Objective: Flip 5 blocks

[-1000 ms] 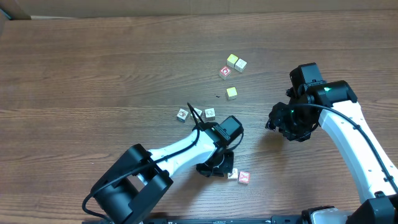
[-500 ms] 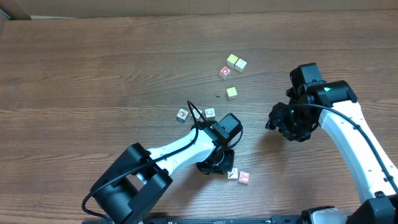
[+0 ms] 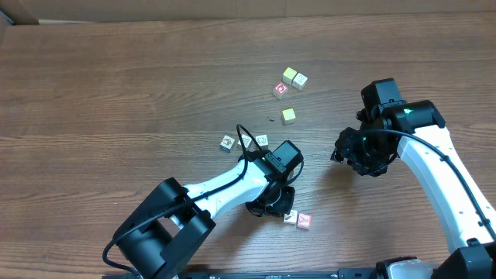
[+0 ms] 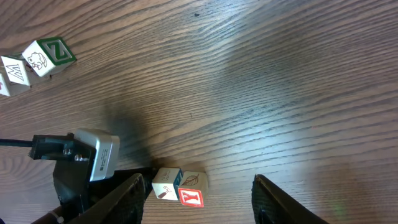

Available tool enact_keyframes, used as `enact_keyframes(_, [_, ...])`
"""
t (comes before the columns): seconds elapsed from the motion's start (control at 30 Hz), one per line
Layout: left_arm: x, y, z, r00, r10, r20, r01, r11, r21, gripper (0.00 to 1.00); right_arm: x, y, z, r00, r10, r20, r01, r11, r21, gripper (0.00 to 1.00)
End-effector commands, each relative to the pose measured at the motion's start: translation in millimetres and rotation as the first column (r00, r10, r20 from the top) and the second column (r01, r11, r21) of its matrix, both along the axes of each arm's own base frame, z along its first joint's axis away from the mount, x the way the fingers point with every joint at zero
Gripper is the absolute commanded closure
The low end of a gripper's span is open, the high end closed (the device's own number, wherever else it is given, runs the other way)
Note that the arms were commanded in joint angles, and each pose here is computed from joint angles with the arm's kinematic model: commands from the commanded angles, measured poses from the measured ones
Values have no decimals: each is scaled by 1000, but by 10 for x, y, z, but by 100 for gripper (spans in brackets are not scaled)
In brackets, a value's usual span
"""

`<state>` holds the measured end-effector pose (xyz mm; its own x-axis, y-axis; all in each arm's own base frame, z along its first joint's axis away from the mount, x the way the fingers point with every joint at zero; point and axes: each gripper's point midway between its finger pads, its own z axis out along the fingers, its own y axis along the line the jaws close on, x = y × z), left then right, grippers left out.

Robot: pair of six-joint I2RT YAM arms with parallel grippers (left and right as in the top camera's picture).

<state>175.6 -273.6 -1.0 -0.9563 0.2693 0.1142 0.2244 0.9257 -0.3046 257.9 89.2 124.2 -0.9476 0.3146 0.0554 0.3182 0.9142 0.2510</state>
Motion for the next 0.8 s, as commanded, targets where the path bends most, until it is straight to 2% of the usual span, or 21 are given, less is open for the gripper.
enact_keyframes(0.0, [-81, -50, -34, 998, -52, -25, 52, 998, -26, 96, 65, 6, 103, 999, 5, 41, -5, 1000, 8, 44])
enact_keyframes(0.2, [-137, -84, -30, 998, -62, -32, 61, 998, -28, 96, 64, 7, 103, 999, 5, 40, -5, 1000, 8, 43])
enact_keyframes(0.5, [-170, -76, -40, 997, 45, -60, -44, 999, 17, 96, 55, 5, 102, 999, 5, 37, -5, 1000, 7, 44])
enact_keyframes(0.63, [-41, 28, -70, 997, 77, -13, -76, 995, 59, 96, 54, 5, 102, 999, 5, 36, -5, 1000, 7, 43])
enact_keyframes(0.73, [222, 182, -28, 993, 91, 69, -98, 990, 99, 96, 51, 5, 102, 999, 4, 35, -5, 1000, 7, 43])
enact_keyframes(0.77, [299, 235, 3, 991, 99, 89, -109, 988, 114, 92, 48, 4, 101, 999, 4, 33, -5, 1000, 7, 43])
